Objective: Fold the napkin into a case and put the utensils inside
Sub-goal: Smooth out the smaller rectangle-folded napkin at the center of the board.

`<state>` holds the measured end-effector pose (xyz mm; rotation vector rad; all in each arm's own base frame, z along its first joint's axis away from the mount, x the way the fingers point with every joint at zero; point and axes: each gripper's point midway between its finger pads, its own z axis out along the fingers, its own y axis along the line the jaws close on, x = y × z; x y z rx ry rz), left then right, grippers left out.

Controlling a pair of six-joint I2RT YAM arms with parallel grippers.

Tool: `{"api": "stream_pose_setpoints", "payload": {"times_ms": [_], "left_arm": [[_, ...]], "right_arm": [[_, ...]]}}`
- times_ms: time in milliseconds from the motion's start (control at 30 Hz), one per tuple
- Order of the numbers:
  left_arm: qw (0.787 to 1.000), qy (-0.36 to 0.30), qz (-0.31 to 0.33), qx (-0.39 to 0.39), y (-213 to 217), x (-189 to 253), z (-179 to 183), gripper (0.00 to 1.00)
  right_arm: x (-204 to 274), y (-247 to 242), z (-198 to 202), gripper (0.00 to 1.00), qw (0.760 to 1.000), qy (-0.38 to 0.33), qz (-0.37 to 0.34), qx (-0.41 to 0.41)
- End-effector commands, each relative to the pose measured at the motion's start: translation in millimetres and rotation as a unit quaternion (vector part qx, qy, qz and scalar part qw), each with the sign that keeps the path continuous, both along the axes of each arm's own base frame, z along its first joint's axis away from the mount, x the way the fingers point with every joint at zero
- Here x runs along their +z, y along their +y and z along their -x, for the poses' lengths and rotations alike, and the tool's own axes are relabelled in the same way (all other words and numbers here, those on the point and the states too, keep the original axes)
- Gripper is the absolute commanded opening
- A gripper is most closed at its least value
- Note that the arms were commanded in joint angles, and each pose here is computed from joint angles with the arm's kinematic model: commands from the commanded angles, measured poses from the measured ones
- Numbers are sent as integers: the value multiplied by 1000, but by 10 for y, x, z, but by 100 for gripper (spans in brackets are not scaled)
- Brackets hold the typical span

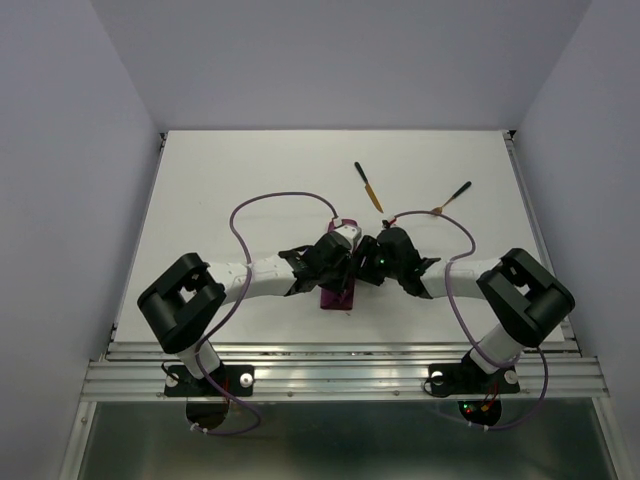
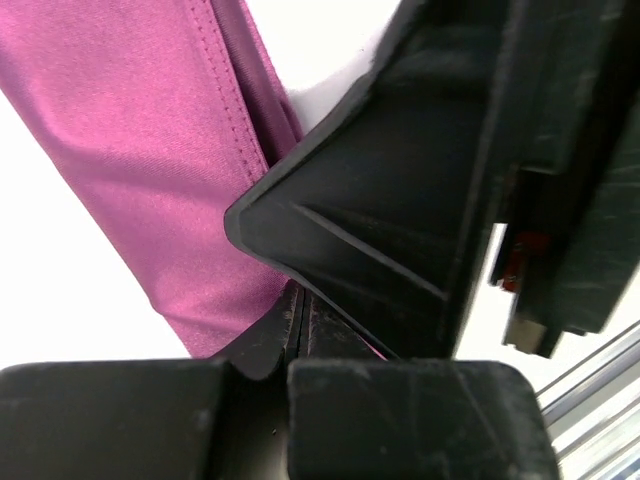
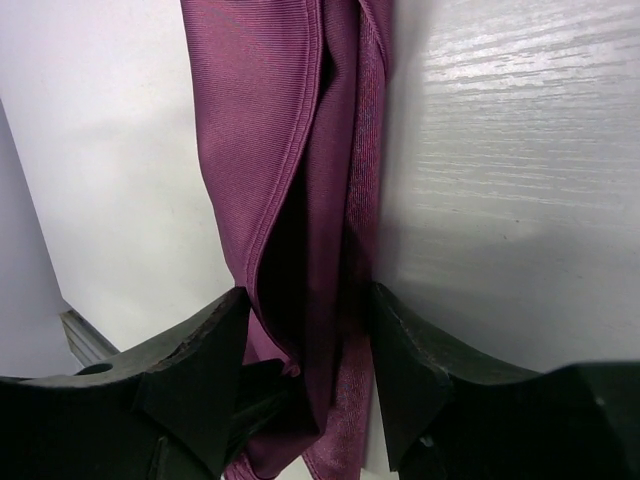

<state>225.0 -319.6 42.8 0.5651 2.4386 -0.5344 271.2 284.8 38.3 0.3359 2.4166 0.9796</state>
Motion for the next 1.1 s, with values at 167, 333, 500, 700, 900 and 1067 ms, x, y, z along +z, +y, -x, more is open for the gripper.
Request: {"api": "stream_pose_setpoints", "payload": {"times_ms": [167, 333, 500, 700, 900, 1067], "left_arm": [[999, -25, 45, -8, -118, 281, -41, 0], [999, -24, 45, -6, -89, 258, -25, 0], [999, -25, 48, -5, -94, 271, -36, 0], [999, -28, 40, 0, -51, 297, -43, 14], [998, -43, 35, 14, 69, 506, -120, 43], [998, -50, 33, 31, 235, 607, -211, 44]], "right_arm": [[-201, -20, 88, 43, 999, 29, 22, 10], [-200, -47, 83, 32, 999, 28, 23, 1], [-219, -35, 91, 19, 999, 33, 16, -2], [-213, -14, 68, 5, 999, 31, 14, -1], [-205, 6, 38, 1, 1000, 27, 16, 2], [-183, 38, 2, 1, 1000, 24, 14, 3]]}}
